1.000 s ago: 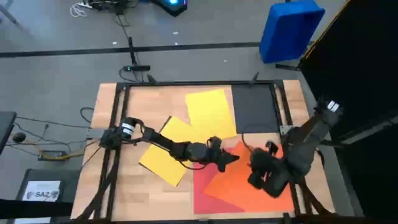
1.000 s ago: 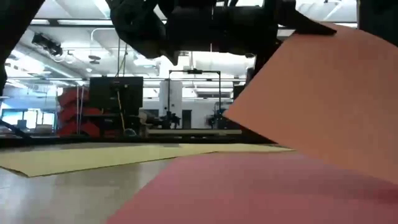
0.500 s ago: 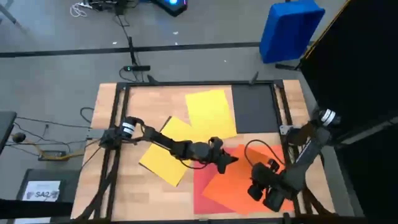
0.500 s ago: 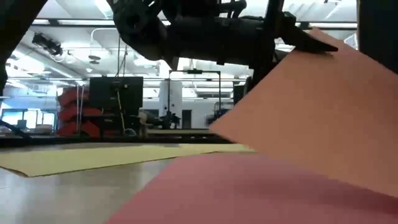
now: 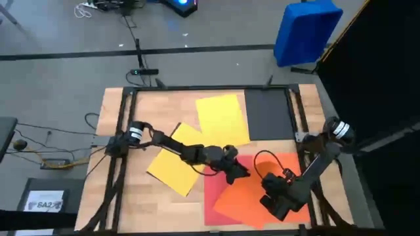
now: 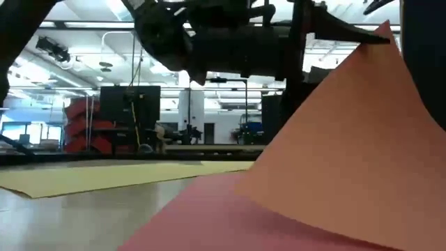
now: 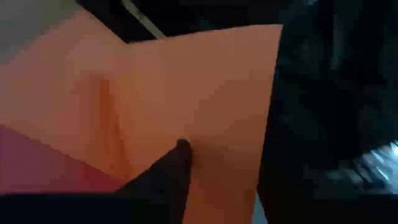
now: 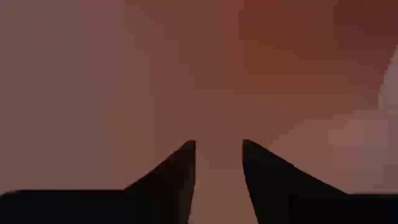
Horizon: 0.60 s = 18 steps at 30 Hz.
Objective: Organize paper
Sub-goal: Stack the orange paper on top of the orange paper
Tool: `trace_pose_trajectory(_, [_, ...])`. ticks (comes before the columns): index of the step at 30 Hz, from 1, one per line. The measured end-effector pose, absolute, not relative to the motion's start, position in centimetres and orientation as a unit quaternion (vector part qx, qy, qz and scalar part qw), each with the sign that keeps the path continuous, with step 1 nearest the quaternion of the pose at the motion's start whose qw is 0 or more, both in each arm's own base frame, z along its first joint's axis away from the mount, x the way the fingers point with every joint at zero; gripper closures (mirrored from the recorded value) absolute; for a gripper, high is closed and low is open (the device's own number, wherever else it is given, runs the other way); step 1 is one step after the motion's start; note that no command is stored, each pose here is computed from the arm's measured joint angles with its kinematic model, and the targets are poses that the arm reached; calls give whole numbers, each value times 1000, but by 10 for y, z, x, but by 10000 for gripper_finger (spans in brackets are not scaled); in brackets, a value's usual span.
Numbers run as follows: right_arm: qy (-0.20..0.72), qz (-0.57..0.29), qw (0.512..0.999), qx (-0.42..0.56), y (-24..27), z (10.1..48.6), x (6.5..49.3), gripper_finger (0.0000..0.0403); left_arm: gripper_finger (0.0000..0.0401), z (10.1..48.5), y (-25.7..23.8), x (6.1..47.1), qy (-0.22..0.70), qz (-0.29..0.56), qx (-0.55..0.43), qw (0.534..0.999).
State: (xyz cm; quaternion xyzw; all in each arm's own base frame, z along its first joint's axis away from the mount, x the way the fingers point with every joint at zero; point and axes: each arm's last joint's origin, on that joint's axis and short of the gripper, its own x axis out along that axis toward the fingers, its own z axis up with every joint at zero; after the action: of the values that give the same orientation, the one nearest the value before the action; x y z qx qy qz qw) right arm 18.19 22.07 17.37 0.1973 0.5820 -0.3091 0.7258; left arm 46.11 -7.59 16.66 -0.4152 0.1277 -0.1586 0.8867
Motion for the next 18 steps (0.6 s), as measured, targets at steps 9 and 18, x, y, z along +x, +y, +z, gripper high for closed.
trace_pose_trajectory(9, [571,-313,734,196,218,176,183,298,252,152,-65,460,200,-136,-396,886])
trace_pose_trajectory(18, [560,-268,760,194,224,178,188,298,252,144,-47,458,254,-164,-394,868])
